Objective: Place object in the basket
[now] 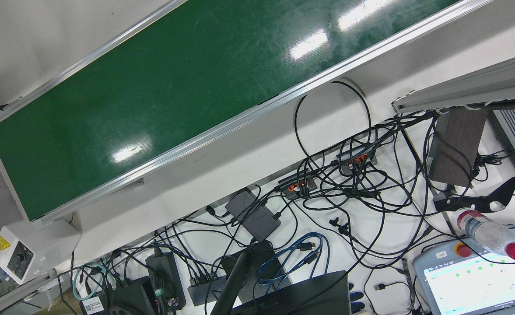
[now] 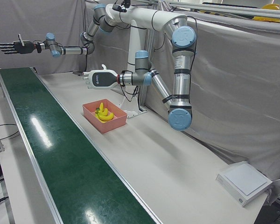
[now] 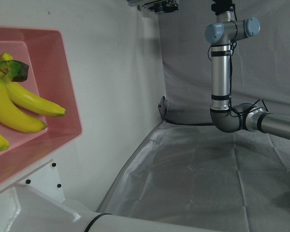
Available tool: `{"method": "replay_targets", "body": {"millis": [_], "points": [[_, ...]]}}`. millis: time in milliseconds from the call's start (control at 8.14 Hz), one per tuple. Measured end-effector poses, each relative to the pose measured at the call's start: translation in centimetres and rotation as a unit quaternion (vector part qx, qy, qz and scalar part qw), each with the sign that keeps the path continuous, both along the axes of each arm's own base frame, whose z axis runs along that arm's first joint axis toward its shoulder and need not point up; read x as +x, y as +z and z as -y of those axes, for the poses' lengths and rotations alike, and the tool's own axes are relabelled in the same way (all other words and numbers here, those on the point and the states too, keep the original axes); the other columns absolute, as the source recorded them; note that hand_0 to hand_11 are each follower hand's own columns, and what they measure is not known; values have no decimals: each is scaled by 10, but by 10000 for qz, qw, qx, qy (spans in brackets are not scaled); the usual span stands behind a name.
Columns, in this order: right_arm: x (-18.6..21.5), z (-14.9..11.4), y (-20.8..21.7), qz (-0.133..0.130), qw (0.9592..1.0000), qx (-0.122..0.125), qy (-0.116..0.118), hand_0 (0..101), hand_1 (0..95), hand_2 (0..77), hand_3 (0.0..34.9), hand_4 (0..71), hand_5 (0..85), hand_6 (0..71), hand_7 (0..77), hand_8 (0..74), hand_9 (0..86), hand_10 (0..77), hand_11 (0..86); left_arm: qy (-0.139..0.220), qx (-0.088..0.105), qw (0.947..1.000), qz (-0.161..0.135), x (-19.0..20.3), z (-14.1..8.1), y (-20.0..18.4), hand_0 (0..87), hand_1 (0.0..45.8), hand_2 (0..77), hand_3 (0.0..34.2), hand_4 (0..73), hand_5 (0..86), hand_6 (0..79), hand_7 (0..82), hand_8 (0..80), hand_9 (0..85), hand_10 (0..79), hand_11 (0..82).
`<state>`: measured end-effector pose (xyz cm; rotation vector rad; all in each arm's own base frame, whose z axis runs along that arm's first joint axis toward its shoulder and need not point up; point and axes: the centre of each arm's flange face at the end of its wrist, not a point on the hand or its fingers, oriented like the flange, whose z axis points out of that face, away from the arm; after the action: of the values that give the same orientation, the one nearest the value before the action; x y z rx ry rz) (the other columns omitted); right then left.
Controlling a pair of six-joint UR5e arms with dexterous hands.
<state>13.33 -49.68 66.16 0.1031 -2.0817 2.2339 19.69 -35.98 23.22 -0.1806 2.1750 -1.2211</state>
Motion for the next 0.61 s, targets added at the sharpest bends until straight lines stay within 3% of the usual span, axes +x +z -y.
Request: {"method": "replay_targets", "body": {"millis": [123,246,369,492,615], "points": [[0,0,0,0,10000,0,0,0,0,5,0,0,0,0,5,0,0,0,0,-65,-74,9999,-68,-7,3,4,299,16,158,15,44,704,169,393,349,442,278,398],[0,0,0,0,10000,1,0,0,0,5,0,0,0,0,5,0,0,0,0,-115,-106,9998,-102,-12,5,6,275,16,136,9,33,665,104,305,284,371,229,344],[0,0,0,0,10000,0,-1,0,0,5,0,0,0,0,5,0,0,0,0,-155,-114,9997,-124,-16,6,6,275,16,109,8,11,605,60,245,284,371,229,344],[0,0,0,3,10000,1,-1,2,0,5,0,0,0,0,5,0,0,0,0,-188,-105,9997,-150,-20,5,6,275,16,93,20,11,535,38,185,240,305,191,289],[0,0,0,3,10000,-1,1,2,0,5,0,0,0,0,5,0,0,0,0,-225,-89,9995,-180,-26,3,6,275,16,93,20,11,535,38,185,202,240,136,229]]}}
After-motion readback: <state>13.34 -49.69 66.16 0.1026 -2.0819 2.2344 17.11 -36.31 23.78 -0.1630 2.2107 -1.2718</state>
